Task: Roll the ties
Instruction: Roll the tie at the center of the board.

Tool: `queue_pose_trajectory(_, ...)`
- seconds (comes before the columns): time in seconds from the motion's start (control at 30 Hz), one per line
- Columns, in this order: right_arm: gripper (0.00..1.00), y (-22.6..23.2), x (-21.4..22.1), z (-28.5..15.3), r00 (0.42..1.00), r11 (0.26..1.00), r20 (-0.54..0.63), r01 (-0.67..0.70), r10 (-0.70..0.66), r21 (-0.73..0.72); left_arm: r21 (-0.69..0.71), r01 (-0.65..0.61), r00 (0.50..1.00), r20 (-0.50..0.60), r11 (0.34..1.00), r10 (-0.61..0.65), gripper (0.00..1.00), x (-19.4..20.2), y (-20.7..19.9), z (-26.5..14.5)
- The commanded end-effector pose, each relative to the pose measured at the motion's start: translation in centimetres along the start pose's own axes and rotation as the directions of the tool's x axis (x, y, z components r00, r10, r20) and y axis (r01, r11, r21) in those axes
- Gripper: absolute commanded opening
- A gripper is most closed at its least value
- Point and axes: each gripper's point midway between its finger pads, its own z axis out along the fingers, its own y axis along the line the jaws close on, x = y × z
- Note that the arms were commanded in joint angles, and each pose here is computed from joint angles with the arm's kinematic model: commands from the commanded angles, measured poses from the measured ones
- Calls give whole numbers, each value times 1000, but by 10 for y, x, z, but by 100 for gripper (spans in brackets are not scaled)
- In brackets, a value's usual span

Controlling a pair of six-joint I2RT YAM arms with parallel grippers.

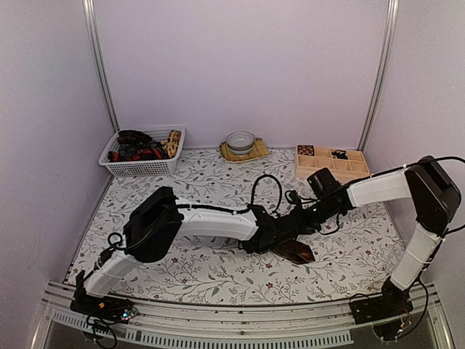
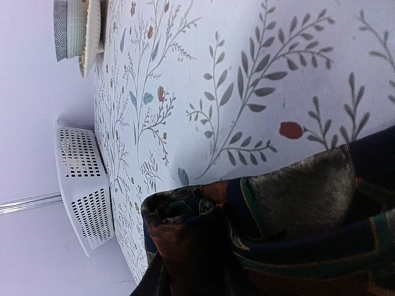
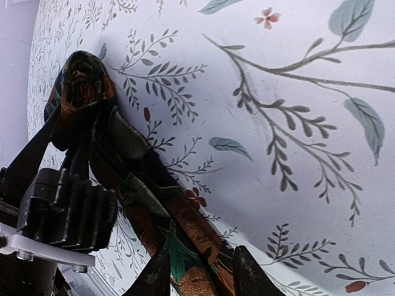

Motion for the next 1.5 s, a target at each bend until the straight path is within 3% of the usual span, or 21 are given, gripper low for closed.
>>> queue_pose_trajectory(0.0,35,9,-15,-22,997,999,75,19,-17,-30,292,-46,997,-41,955,61,15,25,-80,9)
queue_pose_trajectory(0.07,34,8,-18,-26,996,1000,85,15,-12,-28,314,-31,999,-17,949,38,26,18,-77,4)
queue_pose_trajectory(0.17,35,7,-20,-28,996,1000,92,14,-12,-28,318,-27,1000,-3,948,29,33,13,-74,2)
queue_pose_trajectory(0.4,35,7,-22,-30,995,999,99,15,-12,-30,294,-6,1000,3,956,6,36,8,-61,1)
queue_pose_trajectory(0.77,35,6,-24,-32,994,999,110,15,-12,-29,234,76,996,32,969,-86,47,-6,-7,-2)
queue_pose_trajectory(1.47,35,6,-26,-33,993,999,115,8,-4,-32,199,145,985,69,969,-161,59,-13,32,-8)
